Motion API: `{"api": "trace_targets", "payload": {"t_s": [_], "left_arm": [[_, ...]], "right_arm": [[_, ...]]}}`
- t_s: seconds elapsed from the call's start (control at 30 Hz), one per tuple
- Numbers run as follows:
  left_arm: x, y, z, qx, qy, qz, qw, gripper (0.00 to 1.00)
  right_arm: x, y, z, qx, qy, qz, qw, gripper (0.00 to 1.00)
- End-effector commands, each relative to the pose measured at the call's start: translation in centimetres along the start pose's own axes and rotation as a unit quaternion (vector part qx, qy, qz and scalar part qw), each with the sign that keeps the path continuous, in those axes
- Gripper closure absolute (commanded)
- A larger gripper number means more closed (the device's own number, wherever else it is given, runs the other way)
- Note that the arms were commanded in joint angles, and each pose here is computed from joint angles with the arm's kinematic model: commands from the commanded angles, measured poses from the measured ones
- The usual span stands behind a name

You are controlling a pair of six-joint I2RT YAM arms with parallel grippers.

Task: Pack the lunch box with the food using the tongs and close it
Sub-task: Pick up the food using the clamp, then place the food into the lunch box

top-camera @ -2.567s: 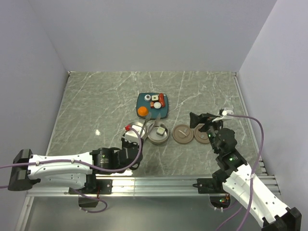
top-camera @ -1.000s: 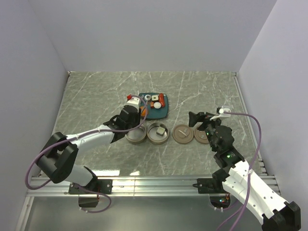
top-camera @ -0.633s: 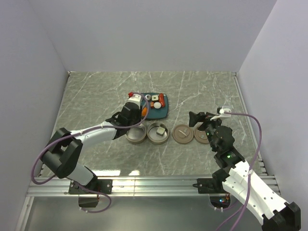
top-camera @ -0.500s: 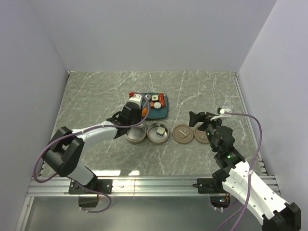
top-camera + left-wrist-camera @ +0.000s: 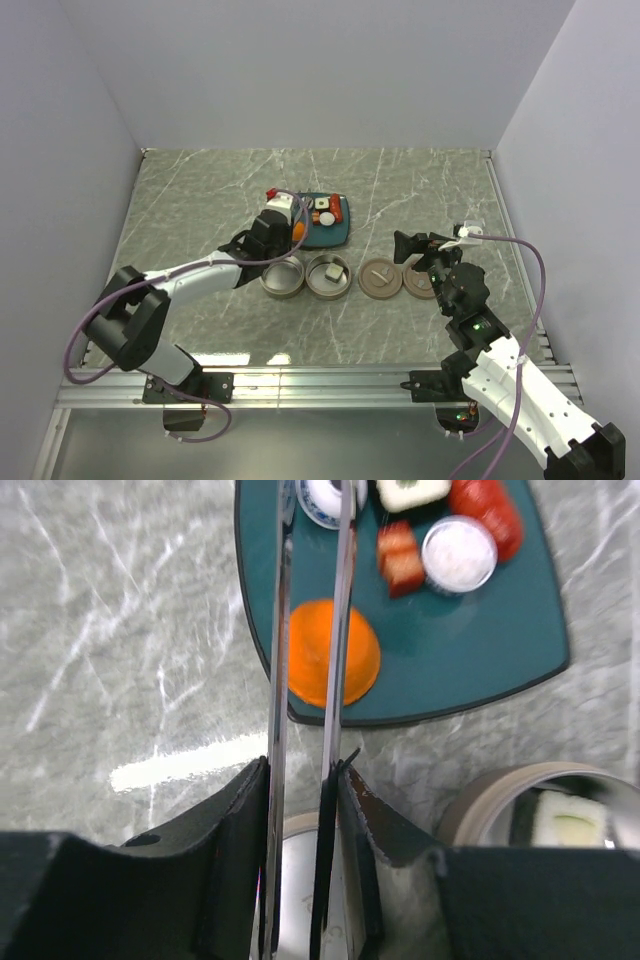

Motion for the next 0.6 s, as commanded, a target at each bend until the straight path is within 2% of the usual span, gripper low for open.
{"api": "trace_targets", "payload": {"t_s": [0.0,0.17,0.43,0.57], "left_arm": [[-3.7,-1.1,-2.2,0.038,-0.060,-0.025,0.997,0.80],[-4.8,-1.1,-4.1,0.056,-0.081,-0.039,0.994,0.80],[-4.1,-1.2,-5.3,0.072,-0.076,-0.048,0.993,0.81],[-3.8,-2.1,-7.4,0.099,-0.080,-0.051,0.990,0.81]], "right_arm": [[-2.2,0.0,0.1,0.003,-0.034,0.006,0.999,0.01],[-2.3,0.0,0.1,0.003,-0.034,0.007,0.999,0.01],[-2.3,0.1,0.1,0.001,-0.033,0.008,0.999,0.01],[-2.3,0.1,0.0,-0.001,-0.034,0.009,0.999,0.01]]}}
Point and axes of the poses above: each gripper's point midway between its finger pads, its own z axis out along the fingers, its own y axis along the line the jaws close on, x = y × z, the point moved 2 cm from there along -z, back along the fingers, and after that the axes turned 11 degrees about -z, right-handed, at the moved point
